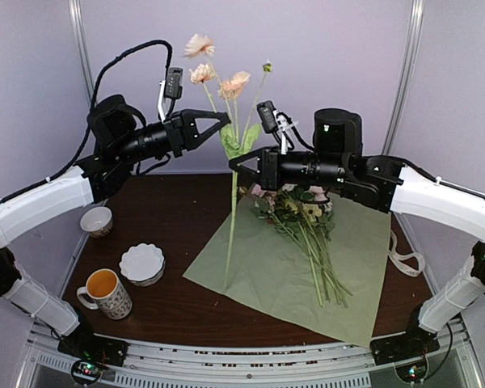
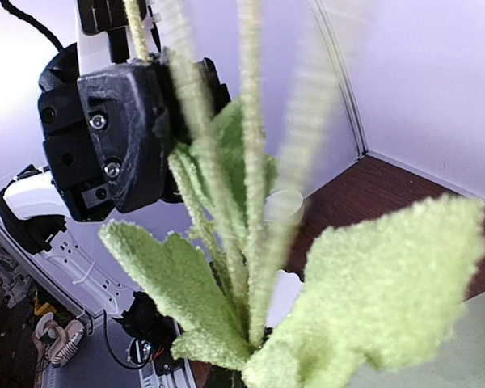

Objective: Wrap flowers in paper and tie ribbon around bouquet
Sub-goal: Pass from the left arm to the right, then place the fake flower on the flattened wrapping paper.

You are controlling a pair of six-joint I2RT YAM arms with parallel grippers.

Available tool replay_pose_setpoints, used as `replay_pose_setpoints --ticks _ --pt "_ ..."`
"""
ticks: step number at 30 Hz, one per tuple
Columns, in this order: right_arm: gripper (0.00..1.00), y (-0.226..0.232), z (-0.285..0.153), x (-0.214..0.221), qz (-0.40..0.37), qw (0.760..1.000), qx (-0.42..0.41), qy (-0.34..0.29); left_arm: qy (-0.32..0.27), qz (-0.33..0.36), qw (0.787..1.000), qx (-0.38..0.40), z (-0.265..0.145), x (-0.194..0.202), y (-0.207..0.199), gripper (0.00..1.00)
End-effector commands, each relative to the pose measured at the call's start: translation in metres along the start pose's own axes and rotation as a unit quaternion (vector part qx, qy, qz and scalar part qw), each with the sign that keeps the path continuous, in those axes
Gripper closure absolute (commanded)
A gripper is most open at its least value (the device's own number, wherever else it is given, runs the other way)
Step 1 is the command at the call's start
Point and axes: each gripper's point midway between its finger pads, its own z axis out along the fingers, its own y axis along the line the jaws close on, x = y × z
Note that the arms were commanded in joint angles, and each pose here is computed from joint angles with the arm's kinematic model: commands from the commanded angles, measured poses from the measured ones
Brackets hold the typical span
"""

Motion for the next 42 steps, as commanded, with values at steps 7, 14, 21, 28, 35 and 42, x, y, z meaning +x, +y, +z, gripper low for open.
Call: replay_pose_setpoints --ticks 7,14,21,28,35,42 --pt "1.00 -0.137 -0.083 0.026 0.055 0.938 0.322 0.115 0.142 0.001 0.952 -0.272 -0.032 0.024 0.079 0.32" --pt "0.99 -0.227 -0.107 0.077 0.056 0.860 0.454 0.225 0.435 -0.006 0.781 -0.448 -0.130 0.146 0.139 0.29" --pt "0.92 -0.303 -0.080 0.105 0.057 0.813 0.513 0.271 0.569 -0.021 0.683 -0.458 -0.189 0.224 0.143 0.21" --pt "0.53 -0.335 -0.067 0.138 0.091 0.782 0.533 0.310 0.627 -0.021 0.638 -0.446 -0.212 0.267 0.151 0.16" --pt "0.42 -0.285 -0.107 0.119 0.099 0.803 0.519 0.274 0.648 -0.037 0.634 -0.420 -0.217 0.294 0.147 0.15" --pt "0.37 -0.241 -0.176 0.186 0.162 0.785 0.516 0.303 0.657 -0.041 0.635 -0.403 -0.217 0.304 0.145 0.15"
